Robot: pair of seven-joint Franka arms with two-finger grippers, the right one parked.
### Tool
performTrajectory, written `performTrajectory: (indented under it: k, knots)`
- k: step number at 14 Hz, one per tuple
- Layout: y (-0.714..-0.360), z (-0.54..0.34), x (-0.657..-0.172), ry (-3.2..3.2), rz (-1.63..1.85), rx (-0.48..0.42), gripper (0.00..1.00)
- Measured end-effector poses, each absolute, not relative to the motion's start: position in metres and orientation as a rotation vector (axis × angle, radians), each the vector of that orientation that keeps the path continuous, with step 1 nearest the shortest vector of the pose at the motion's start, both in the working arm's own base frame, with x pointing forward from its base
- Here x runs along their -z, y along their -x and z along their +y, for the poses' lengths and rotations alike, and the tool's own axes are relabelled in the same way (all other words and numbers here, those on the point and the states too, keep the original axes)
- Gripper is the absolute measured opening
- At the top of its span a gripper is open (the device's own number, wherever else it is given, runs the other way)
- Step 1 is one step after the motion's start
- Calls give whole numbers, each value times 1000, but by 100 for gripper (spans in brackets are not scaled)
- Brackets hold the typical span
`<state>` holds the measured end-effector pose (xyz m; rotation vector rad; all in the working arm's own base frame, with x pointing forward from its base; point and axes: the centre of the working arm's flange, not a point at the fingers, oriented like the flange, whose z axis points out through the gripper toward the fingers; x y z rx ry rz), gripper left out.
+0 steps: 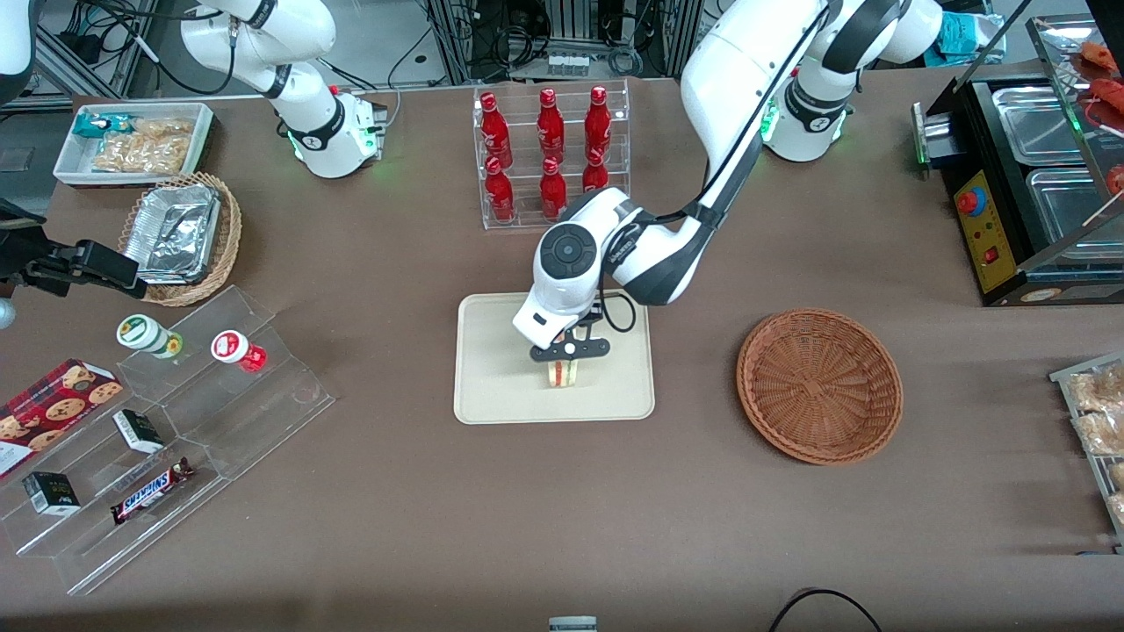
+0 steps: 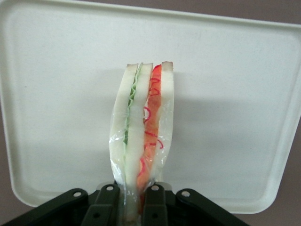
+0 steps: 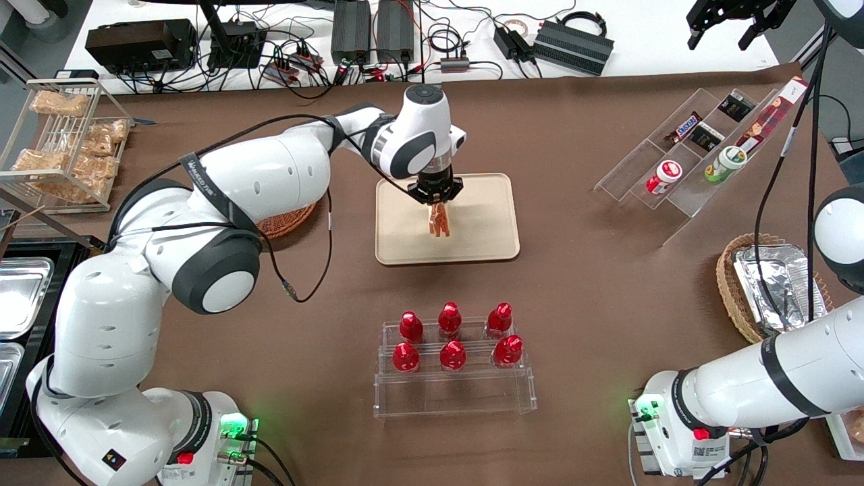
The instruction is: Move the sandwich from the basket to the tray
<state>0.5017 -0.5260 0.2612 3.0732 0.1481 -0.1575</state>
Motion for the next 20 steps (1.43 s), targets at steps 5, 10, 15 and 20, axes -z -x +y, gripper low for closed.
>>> performTrajectory:
  k: [5, 10, 15, 20]
  knots:
    - [-492, -537, -234, -3079, 123, 169, 28]
    - [-502, -538, -271, -3066, 154, 136, 78]
    - [-523, -478, -374, -3205, 265, 125, 100]
    - [-563, -370, -395, -3249, 348, 188, 100]
